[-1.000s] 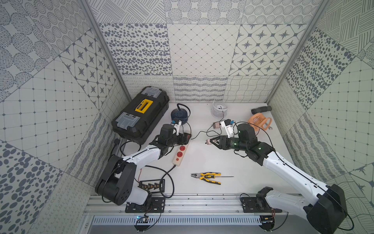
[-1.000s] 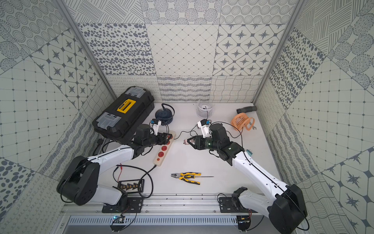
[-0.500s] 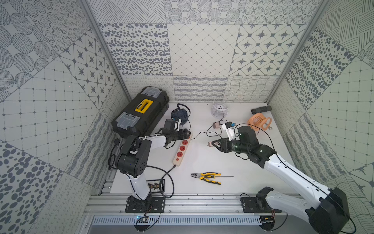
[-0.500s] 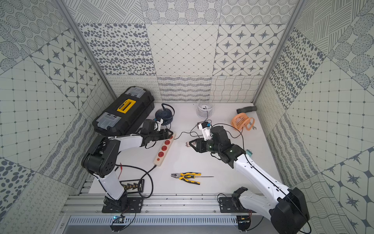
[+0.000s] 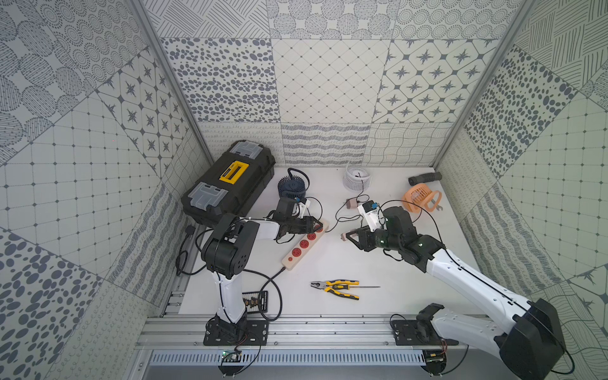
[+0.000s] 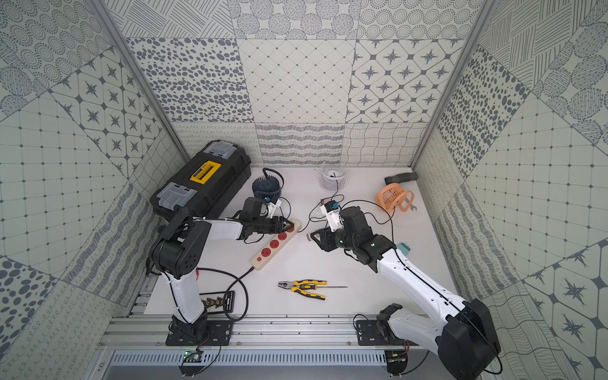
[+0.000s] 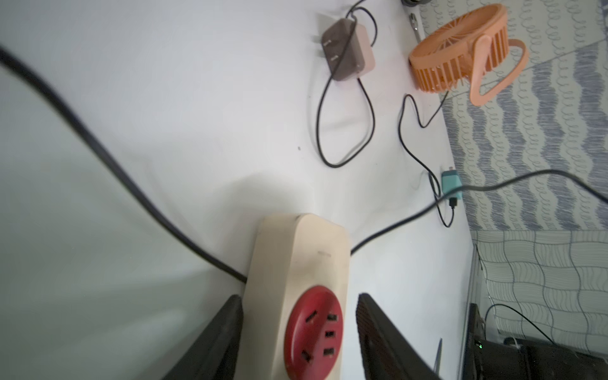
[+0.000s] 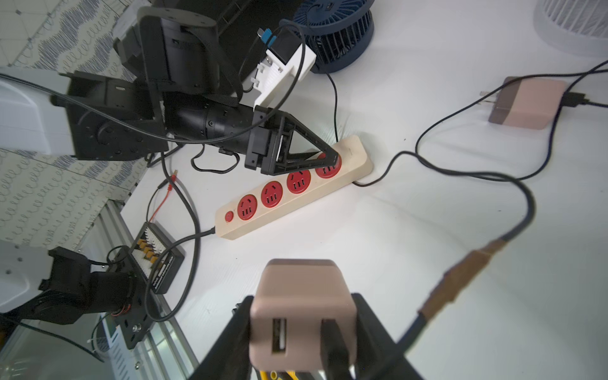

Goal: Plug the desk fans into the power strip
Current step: Adjust the socket at the center of the board, then insert the plug into the socket.

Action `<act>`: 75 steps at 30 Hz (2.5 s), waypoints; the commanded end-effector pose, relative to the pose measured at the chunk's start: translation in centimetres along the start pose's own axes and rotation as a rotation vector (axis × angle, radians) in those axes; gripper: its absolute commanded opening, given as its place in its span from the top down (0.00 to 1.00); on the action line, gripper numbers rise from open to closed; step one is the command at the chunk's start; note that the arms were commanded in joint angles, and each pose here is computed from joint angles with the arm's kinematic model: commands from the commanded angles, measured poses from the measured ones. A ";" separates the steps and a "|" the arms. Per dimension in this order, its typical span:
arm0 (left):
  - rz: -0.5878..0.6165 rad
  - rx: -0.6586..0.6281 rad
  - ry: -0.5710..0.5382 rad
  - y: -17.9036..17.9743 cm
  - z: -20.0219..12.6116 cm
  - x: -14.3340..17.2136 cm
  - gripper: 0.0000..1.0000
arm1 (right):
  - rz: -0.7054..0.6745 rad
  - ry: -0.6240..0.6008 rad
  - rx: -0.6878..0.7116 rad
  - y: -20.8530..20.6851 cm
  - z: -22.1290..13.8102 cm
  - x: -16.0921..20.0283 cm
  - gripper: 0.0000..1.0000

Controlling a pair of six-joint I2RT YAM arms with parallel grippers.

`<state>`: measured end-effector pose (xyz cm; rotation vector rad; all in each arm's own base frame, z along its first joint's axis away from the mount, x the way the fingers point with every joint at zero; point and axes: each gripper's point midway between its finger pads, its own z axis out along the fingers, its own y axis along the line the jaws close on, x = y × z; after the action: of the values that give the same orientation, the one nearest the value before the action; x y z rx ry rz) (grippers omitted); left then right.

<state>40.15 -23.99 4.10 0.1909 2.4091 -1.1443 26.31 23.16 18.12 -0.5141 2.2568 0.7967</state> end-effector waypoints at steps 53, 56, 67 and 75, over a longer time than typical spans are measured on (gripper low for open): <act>-0.093 -0.186 0.042 0.2 -4.7 7.0 0.68 | -0.398 0.307 0.205 -2.6 13.8 1.0 0.70; -0.092 -0.188 0.041 0.2 -4.7 7.0 0.68 | -0.398 0.307 0.210 -2.3 13.5 0.8 0.70; -0.090 -0.189 0.035 0.1 -4.9 6.8 0.68 | -0.397 0.337 0.216 -2.2 13.2 1.4 0.70; -0.091 -0.191 0.038 0.2 -4.9 7.0 0.68 | -0.417 0.371 0.258 -2.9 12.9 2.1 0.70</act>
<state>33.57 -21.52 5.05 0.0574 2.4763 -1.0126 33.89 31.08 9.89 -0.9829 2.3155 0.2884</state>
